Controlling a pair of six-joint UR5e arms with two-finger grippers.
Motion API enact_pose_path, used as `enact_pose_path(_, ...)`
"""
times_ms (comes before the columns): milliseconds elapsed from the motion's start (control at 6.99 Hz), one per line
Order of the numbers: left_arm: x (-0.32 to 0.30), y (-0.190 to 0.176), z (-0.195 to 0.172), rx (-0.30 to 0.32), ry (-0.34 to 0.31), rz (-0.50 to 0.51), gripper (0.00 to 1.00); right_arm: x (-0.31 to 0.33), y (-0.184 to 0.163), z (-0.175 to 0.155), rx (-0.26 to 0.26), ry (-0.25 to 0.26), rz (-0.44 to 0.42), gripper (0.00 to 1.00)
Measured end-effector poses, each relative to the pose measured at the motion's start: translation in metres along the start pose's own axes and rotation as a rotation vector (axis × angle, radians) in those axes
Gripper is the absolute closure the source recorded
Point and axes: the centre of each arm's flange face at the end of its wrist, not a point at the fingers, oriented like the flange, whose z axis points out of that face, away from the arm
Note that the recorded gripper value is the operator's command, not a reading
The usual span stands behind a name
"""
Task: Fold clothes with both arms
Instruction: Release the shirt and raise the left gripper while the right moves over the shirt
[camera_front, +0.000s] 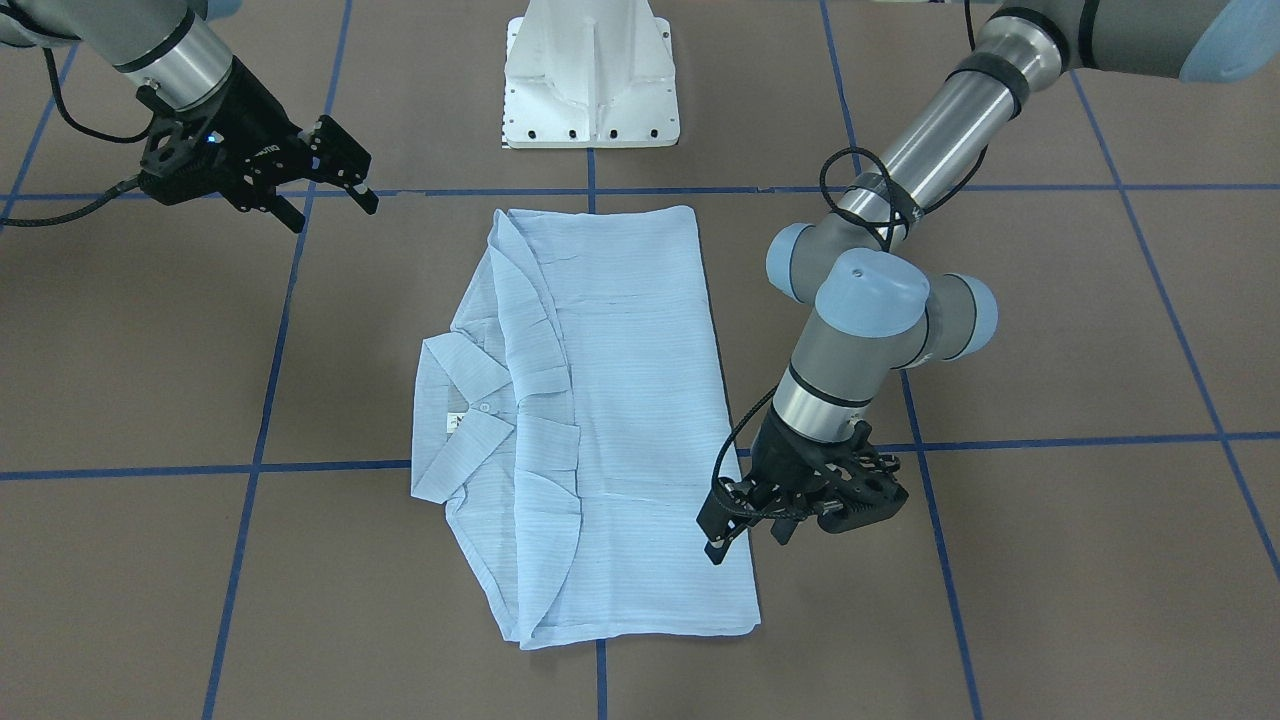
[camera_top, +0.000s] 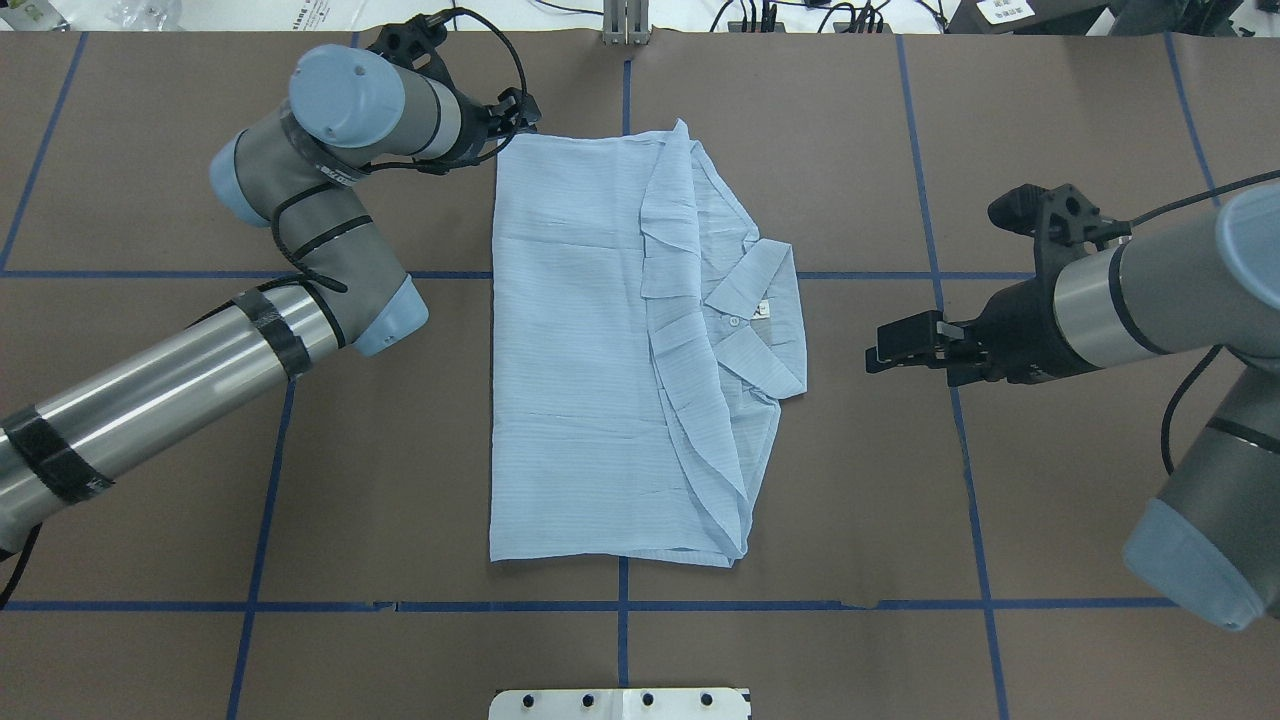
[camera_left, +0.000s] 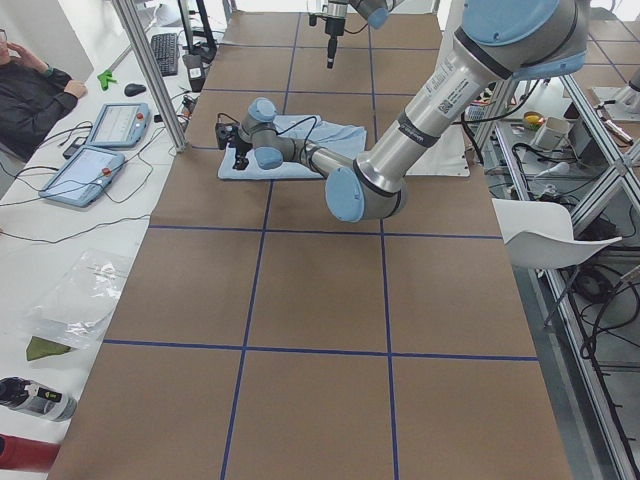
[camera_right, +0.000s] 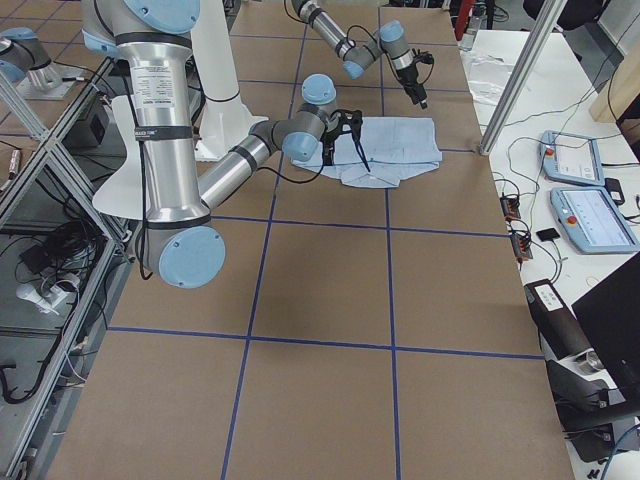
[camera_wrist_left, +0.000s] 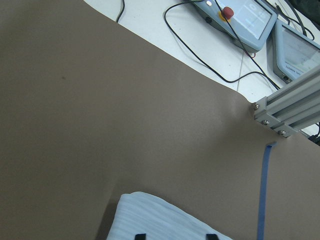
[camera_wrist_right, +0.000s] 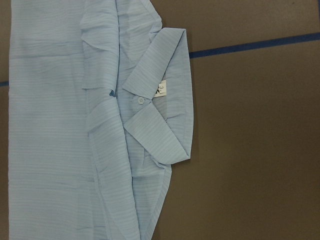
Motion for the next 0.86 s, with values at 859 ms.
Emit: enact_pose_path(859, -0.075, 0.031, -0.129, -0.088, -0.070, 0.176, 0.00, -0.144, 0.044, 0.109, 0.020, 0.299, -0.224, 0.00)
